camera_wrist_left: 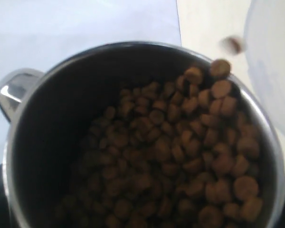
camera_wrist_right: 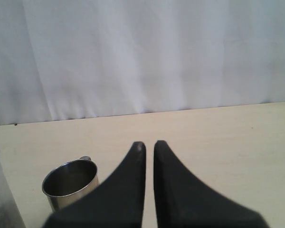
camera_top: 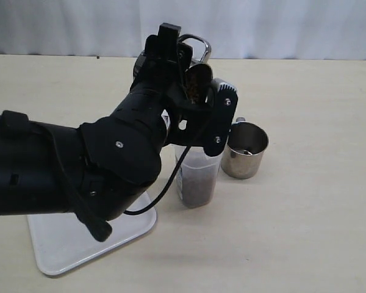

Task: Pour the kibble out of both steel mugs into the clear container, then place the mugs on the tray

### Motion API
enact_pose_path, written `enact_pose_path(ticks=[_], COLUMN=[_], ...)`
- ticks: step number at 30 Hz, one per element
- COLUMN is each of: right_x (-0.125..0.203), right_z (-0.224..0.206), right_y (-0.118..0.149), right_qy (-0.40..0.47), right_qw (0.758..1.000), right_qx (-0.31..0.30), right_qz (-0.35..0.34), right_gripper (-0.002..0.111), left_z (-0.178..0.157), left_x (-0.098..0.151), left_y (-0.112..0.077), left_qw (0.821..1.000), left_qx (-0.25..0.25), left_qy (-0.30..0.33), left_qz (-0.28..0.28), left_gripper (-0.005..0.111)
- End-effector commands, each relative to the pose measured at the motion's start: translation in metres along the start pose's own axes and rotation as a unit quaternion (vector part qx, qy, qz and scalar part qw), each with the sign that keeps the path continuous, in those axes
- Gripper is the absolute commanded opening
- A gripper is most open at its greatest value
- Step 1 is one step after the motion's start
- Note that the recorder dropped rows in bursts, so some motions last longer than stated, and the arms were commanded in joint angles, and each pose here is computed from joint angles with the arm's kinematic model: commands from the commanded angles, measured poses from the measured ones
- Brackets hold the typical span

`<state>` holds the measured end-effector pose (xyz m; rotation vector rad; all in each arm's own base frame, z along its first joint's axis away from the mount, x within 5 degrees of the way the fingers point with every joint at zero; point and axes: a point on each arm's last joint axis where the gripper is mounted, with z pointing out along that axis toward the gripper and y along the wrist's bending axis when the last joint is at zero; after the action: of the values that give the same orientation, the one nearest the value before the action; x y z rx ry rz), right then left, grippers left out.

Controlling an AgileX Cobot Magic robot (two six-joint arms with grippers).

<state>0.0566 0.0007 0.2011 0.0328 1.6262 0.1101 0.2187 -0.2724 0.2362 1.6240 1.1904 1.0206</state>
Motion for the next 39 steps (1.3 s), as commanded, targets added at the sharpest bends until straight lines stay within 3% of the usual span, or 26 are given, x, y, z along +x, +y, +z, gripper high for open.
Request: enact_pose_path(ticks=[1,11,21,39], right_x=[0.001,0.001,0.001,0.001], right_z=[0.000,0.000,0.000,0.000], right_y=[0.000,0.000,0.000,0.000], right_qy=[0.001,0.001,0.001,0.001], right_qw=[1.000,1.000,1.000,1.000], right_qx=[-0.001,-0.001,-0.001,-0.001], right_qz=[0.000,0.000,0.000,0.000], right_gripper=[0.005,0.005,0.005,0.005], left_z=[0.000,0.000,0.008,0.010], left_x=[0.001,0.000,-0.007,-0.006], left_y=[0.009,0.014,-0.001,-0.002], left_qw=[1.000,0.997,0.988,0.985], left_qx=[-0.023,-0.027,-0.011,-0.013], left_qy=[0.010,0.010,0.014,0.029], left_qz=[0.018,0.078,0.156,0.172], left_gripper=[0.000,0.000,0.000,0.000])
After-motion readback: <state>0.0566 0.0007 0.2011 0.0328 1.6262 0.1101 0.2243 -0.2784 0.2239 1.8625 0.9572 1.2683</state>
